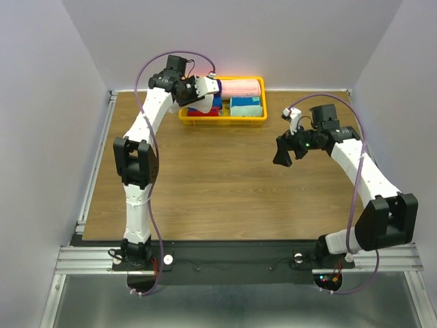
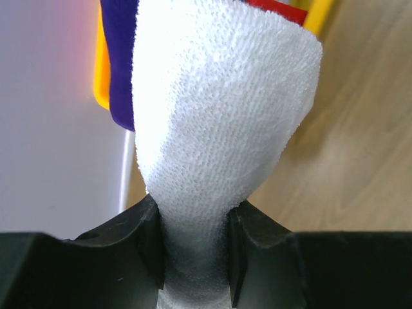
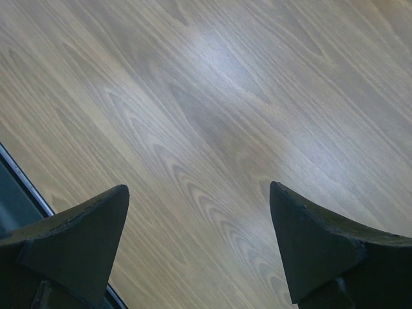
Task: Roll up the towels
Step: Place the rolled towel into the container
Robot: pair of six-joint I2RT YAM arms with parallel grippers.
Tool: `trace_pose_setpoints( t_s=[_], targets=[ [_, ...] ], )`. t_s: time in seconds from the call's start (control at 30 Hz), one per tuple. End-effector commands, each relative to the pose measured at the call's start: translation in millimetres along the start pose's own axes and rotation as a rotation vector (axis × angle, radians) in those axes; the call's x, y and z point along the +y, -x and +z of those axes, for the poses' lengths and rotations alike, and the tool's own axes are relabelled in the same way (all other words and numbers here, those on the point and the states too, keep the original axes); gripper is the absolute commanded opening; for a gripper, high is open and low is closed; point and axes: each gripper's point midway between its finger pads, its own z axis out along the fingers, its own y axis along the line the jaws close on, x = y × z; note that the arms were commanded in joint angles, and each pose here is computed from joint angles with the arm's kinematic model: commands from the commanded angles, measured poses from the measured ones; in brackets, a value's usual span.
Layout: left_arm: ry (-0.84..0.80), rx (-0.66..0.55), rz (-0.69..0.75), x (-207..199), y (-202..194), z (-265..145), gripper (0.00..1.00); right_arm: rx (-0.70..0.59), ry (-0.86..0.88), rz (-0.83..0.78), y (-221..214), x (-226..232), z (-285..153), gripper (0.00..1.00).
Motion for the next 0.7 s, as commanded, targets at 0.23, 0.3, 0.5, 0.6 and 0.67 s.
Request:
trace_pose_setpoints(
  t_s=[0.23, 0.3, 0.5, 0.6, 0.67],
  targets=[
    [0.185, -0.202, 0.143, 51, 41, 53, 0.00, -0.009, 0.010, -0.029, 7, -10, 8, 0.95],
    [0.190, -0.217, 0.129, 51, 41, 59, 0.00, 0.000, 0.016, -0.024, 4, -10, 11, 0.95],
    [0.136, -0.219, 0.113, 33, 32, 84, 0.00, 0.016, 0.026, -0.012, -1, -12, 16, 0.95],
    [0.095, -0.199, 0.107, 18, 21, 98, 0.00, 0.019, 0.027, -0.013, -2, -13, 18, 0.95],
    [0.050, -0.185, 0.114, 5, 14, 107, 0.00, 0.024, 0.029, -0.010, -4, -14, 19, 0.95]
  ],
)
